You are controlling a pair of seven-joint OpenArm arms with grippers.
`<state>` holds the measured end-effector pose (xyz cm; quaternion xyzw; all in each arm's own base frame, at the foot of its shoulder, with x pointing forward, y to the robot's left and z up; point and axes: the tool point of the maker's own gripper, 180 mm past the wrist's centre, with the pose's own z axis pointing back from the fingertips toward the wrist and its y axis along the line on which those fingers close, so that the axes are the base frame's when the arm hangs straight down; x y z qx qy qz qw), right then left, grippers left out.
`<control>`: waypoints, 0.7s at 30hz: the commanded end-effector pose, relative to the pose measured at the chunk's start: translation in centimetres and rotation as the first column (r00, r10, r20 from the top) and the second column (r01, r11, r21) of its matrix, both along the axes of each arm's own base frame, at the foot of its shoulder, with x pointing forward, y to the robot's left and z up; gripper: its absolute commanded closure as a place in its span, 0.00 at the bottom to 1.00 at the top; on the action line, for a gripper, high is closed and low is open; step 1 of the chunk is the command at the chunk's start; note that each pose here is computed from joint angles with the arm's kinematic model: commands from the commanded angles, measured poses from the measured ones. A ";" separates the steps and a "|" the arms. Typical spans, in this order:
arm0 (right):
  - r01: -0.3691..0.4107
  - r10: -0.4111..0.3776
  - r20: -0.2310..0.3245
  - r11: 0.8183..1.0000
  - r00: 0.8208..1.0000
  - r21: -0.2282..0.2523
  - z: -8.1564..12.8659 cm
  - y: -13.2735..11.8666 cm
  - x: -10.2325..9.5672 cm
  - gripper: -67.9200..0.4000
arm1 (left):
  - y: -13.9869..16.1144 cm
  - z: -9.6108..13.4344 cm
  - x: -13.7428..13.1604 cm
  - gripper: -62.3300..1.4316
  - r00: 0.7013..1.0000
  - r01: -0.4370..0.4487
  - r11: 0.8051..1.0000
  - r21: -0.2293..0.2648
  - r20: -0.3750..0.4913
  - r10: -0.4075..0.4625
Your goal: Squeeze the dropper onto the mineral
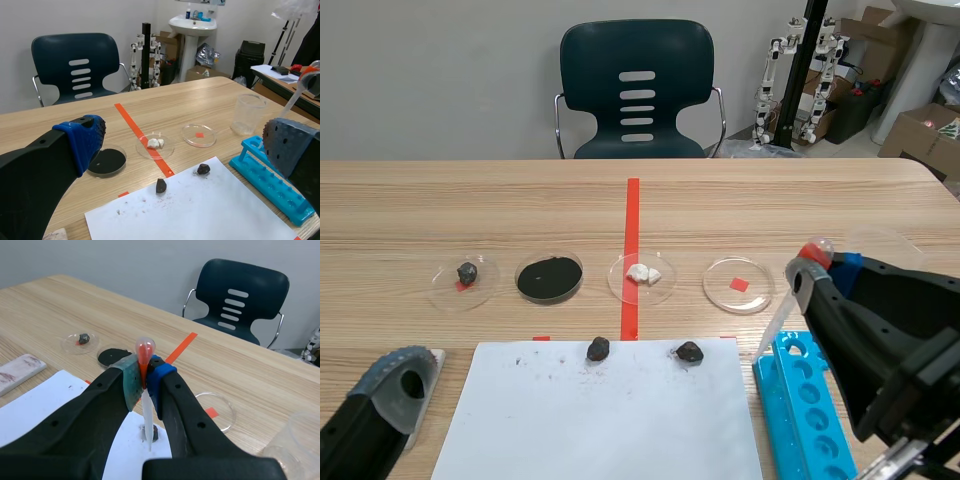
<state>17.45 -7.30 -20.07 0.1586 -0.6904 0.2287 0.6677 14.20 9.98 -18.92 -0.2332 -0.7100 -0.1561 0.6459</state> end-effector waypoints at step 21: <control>-0.026 0.025 0.016 0.999 1.000 0.030 0.6 0.3 -0.1 0.98 | -0.1 0.8 0.0 0.00 1.000 -0.002 1.000 -0.023 0.021 0.002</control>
